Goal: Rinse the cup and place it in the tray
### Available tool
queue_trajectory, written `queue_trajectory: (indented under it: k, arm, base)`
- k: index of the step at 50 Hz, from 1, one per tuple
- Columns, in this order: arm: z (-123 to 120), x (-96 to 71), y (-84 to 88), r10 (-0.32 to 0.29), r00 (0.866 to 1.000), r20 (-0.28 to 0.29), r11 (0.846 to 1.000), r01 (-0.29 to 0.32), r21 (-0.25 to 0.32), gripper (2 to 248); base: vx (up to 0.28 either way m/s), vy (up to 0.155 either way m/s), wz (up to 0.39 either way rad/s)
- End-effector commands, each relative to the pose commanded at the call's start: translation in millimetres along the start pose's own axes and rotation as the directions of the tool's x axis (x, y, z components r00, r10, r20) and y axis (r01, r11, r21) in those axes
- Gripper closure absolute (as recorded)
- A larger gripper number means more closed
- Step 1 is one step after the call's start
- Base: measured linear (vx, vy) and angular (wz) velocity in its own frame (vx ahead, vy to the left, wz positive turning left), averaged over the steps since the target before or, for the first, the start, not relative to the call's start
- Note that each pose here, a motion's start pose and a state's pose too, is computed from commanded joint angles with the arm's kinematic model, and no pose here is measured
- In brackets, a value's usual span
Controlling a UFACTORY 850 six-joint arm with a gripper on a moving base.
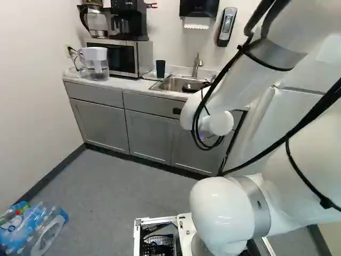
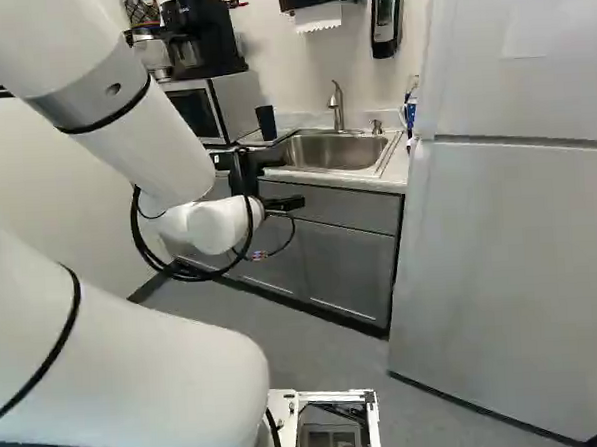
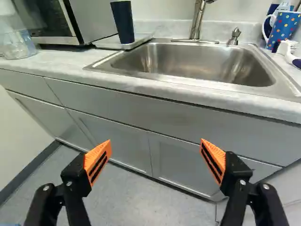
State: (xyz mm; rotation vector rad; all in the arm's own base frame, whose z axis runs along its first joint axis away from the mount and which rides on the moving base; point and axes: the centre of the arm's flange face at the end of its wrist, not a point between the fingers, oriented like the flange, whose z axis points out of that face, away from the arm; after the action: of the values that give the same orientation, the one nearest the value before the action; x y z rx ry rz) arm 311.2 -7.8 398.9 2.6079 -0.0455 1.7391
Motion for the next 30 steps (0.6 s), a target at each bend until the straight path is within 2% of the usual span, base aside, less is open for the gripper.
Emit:
queue_trajectory:
  k: [15, 30]
  arm:
    - [-11, -21.5, -3.1, -0.009, 1.0, -0.029, 1.0, 0.009, 0.01, 3]
    - [-19, -36.3, -5.1, -0.015, 0.999, -0.049, 1.0, 0.016, 0.017, 3]
  base:
    - [0.0, 0.0, 0.0]
    - [0.0, 0.0, 0.0]
